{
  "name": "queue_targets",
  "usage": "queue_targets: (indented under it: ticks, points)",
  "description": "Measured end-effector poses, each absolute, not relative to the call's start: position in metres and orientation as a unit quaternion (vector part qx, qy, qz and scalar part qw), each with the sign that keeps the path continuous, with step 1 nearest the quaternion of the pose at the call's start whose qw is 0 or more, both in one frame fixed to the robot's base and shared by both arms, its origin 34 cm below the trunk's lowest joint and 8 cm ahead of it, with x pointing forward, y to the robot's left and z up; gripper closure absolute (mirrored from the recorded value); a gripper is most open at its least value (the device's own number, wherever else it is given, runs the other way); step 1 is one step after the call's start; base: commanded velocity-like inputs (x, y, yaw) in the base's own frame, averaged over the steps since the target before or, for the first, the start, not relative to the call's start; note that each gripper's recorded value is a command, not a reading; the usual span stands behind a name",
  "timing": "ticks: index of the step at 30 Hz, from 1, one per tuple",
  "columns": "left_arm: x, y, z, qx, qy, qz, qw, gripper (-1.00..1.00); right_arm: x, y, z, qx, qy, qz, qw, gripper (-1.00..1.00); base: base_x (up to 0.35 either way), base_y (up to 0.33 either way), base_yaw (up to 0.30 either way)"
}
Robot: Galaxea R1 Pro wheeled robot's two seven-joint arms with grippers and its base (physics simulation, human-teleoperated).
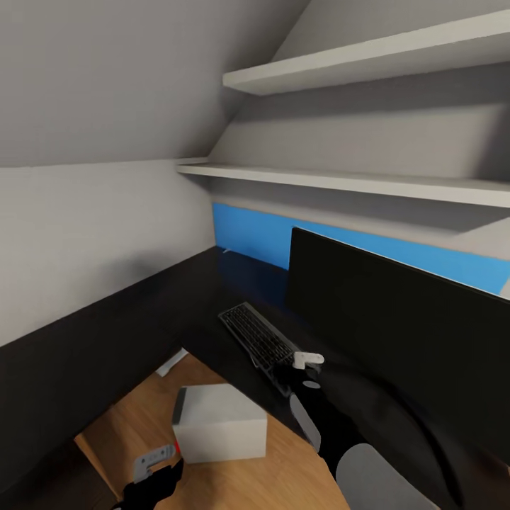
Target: In the bedroom, organize the workspace by keeping the computer under the desk, ensuring the monitor is on the desk, placing the keyboard on the desk next to the monitor, placing the mouse on the desk next to the keyboard, moving the folder from the swivel chair onto the desk next to the mouse, stacking the notebook on top of the folder with the pen on top of the notebook, and positioning the swivel chair next to the desk.
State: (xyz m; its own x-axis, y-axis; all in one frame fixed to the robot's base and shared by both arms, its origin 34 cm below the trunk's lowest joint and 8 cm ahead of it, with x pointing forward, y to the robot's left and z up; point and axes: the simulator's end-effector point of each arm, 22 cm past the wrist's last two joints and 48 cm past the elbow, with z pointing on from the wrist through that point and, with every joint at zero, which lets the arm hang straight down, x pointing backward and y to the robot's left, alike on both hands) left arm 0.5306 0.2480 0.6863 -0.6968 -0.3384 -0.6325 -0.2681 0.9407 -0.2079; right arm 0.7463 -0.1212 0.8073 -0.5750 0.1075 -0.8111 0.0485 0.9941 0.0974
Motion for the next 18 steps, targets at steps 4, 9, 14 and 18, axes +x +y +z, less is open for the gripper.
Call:
queue_targets:
  ticks: [4, 9, 14, 18]
  points:
    - [0.5297, 0.2469, 0.6846, -0.164, 0.921, -0.050, 0.350, -1.00, 0.7467, -0.1217, 0.8073, 0.044, 0.886, 0.032, 0.460, -1.00, 0.080, 0.000, 0.000]
    - [0.5288, 0.2466, 0.6838, -0.164, 0.921, -0.050, 0.349, -1.00, 0.7468, -0.1221, 0.8074, 0.044, 0.886, 0.032, 0.460, -1.00, 0.079, -0.009, 0.000]
    - [0.5285, 0.2474, 0.6833, -0.164, 0.921, -0.050, 0.349, -1.00, 0.7472, -0.1231, 0.8076, 0.045, 0.886, 0.031, 0.461, -1.00, 0.089, -0.025, 0.000]
    - [0.5268, 0.2469, 0.6810, -0.165, 0.922, -0.050, 0.346, -1.00, 0.7501, -0.1238, 0.8117, 0.049, 0.880, 0.032, 0.471, -1.00, 0.051, -0.004, 0.000]
